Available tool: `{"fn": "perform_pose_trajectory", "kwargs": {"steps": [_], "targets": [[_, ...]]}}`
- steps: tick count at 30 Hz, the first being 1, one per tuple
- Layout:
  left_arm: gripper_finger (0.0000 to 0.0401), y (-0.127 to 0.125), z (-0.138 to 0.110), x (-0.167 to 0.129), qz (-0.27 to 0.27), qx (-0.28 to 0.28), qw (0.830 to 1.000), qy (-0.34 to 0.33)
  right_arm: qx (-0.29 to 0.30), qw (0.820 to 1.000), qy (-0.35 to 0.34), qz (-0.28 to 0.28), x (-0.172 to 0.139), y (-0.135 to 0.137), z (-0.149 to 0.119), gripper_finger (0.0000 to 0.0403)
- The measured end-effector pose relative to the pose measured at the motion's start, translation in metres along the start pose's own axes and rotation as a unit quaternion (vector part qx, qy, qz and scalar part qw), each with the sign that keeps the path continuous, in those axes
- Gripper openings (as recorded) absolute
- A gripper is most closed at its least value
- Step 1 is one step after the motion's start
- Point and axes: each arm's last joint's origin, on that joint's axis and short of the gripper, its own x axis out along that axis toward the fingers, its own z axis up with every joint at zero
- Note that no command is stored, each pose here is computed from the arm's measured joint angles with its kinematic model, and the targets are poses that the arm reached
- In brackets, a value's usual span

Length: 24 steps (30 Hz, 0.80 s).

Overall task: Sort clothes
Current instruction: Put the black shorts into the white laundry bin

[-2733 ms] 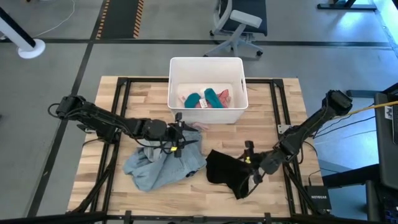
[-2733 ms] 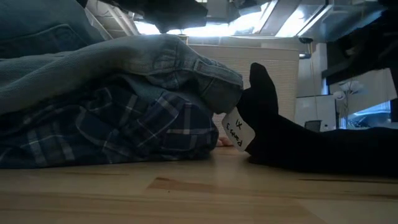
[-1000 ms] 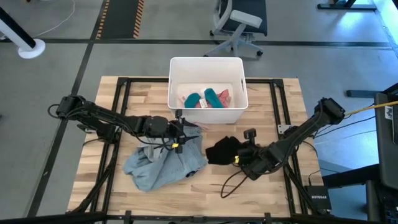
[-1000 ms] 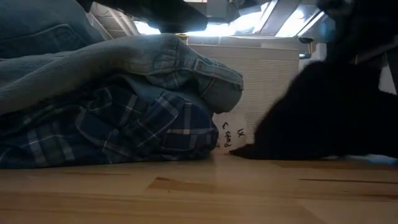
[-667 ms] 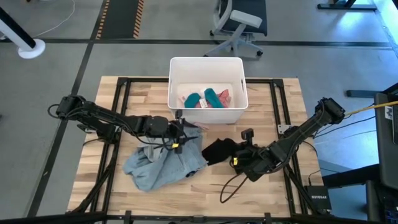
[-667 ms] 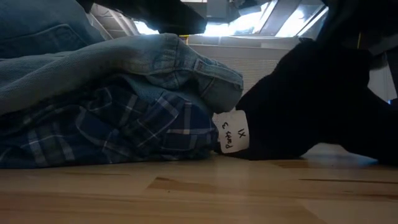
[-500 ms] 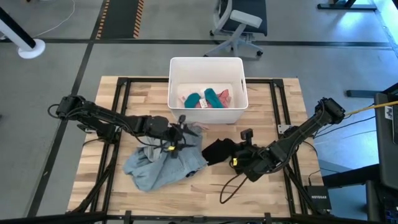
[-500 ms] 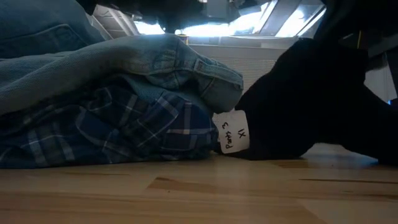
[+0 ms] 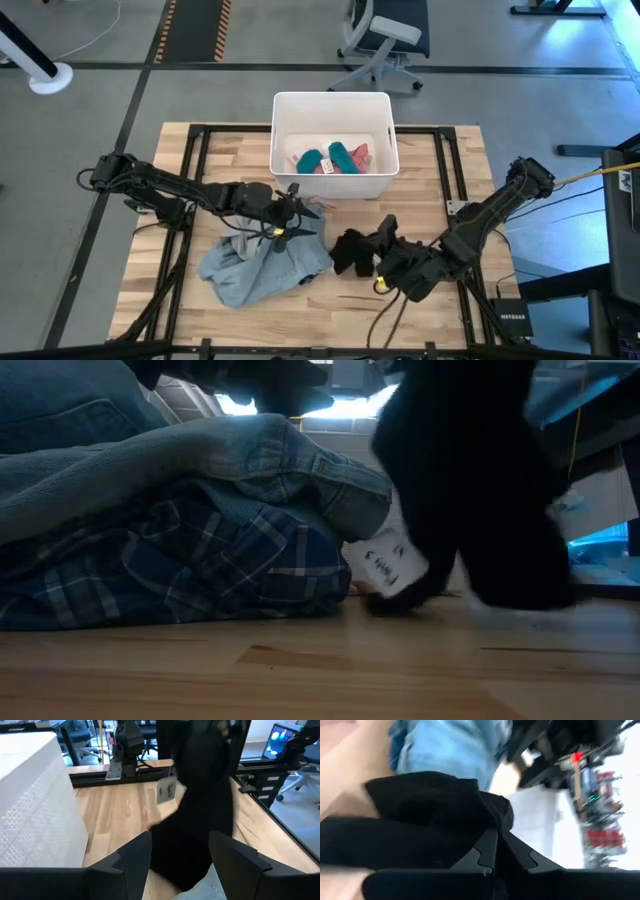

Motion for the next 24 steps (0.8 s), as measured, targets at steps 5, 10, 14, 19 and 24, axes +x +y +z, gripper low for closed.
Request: {"fn": "perform_pose_trajectory", "kwargs": {"steps": [5, 10, 14, 19, 24], "targets": [[0.0194, 0.0, 0.001, 0.0, 0.001, 0.0, 1.0, -0.003, -0.029, 0.999, -0.03, -0.031, -0.018, -0.026, 0.016, 0.0023], [0.0194, -0.004, 0.001, 0.0, -0.076, 0.026, 0.997, -0.011, -0.046, 0.997, -0.042, -0.053, -0.029, -0.043, 0.024, 0.0023], [0.0194, -0.008, 0.007, -0.001, -0.088, 0.036, 0.995, -0.039, -0.06, 0.995, -0.039, -0.064, -0.031, -0.046, 0.025, 0.0023], [0.0194, -0.01, 0.01, -0.001, -0.09, 0.035, 0.994, -0.054, -0.068, 0.993, -0.02, -0.091, -0.031, -0.048, 0.024, 0.0024], [0.0194, -0.01, 0.009, -0.001, -0.09, 0.047, 0.993, -0.053, -0.065, 0.993, -0.011, -0.102, -0.029, -0.05, 0.023, 0.0024]]}}
